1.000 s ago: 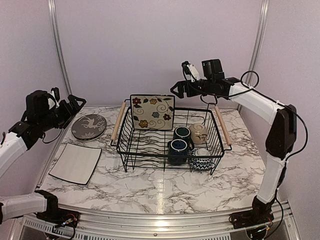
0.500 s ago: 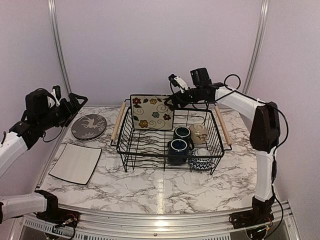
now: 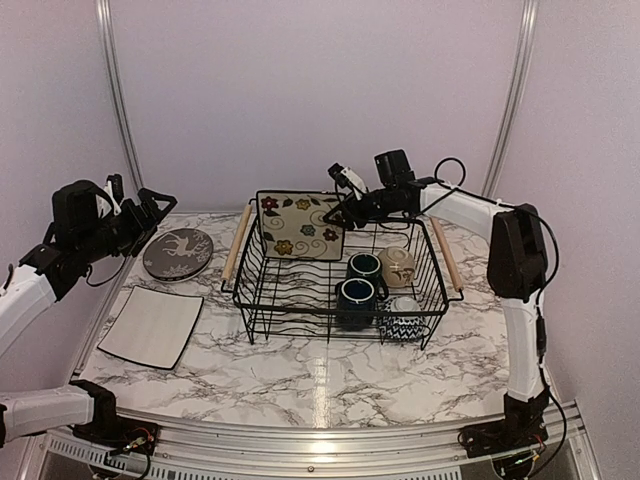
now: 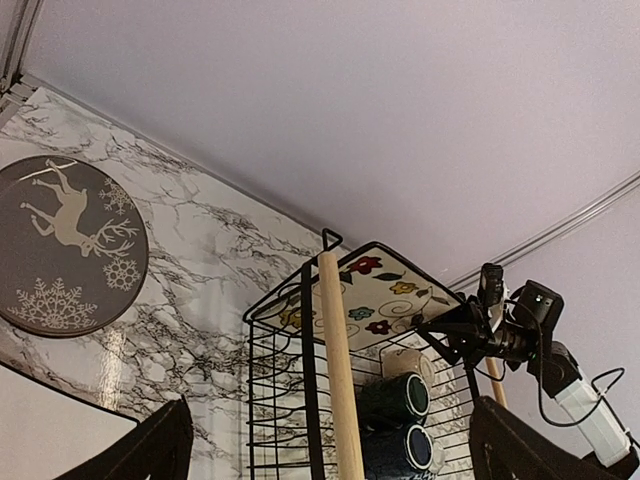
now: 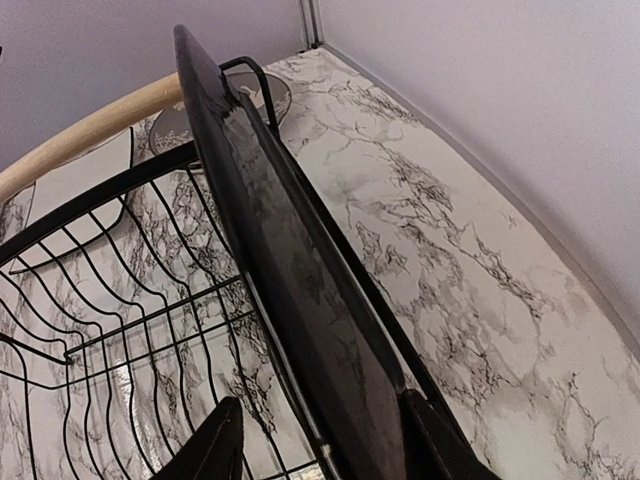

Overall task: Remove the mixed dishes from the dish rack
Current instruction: Grab the plate from the dish rack.

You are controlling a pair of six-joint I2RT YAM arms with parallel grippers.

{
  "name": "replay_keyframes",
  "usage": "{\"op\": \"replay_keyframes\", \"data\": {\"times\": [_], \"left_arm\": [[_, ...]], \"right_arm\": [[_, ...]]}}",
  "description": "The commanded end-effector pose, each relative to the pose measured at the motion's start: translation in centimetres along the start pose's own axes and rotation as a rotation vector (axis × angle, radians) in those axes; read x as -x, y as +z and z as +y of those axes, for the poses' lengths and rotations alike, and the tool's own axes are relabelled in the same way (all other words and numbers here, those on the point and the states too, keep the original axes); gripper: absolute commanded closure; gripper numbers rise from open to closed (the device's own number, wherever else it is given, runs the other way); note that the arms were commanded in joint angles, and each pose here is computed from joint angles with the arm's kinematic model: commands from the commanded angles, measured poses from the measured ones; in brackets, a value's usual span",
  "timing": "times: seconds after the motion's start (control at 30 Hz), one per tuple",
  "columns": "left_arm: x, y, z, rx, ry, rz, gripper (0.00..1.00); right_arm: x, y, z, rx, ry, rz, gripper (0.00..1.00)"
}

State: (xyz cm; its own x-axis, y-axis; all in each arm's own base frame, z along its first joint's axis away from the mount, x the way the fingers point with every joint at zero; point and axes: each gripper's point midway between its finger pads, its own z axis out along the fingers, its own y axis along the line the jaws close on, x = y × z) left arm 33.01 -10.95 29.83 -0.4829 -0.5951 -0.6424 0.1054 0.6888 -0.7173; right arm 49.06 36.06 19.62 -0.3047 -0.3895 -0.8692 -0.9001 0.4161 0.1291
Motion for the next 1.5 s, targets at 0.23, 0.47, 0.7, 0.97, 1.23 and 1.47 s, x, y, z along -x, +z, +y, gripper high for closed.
{"op": "replay_keyframes", "data": {"times": [0.23,0.47,0.7,0.97,1.23,1.47], "left_arm": [[-0.3,-0.4,0.0,-0.016,-0.011,-0.005,0.01],[-0.2,-0.1,-0.2,-0.027,-0.020,-0.003,0.01],[-0.5,0.4,-0.3,-0.041,-0.034,0.010,0.01],[-0.6,0.4,-0.1,-0.036,-0.033,0.015,0.01],[-0.9,0.7,0.0,-0.043,-0.048,0.027,0.01],[-1.0,0.8,-0.1,-0.049,-0.060,0.026,0.01]], "right_arm": [[1.7,0.3,1.4,0.096,-0.114,-0.087,0.65],[2.7,-0.6,1.2,0.075,-0.127,-0.141,0.59],[2.6,-0.7,1.2,0.108,-0.108,-0.175,0.59],[2.6,-1.3,1.0,0.154,-0.093,-0.209,0.84],[2.5,-1.1,1.4,0.186,-0.129,-0.213,0.87],[2.1,-0.1,1.1,0.214,-0.124,-0.214,0.79]]}}
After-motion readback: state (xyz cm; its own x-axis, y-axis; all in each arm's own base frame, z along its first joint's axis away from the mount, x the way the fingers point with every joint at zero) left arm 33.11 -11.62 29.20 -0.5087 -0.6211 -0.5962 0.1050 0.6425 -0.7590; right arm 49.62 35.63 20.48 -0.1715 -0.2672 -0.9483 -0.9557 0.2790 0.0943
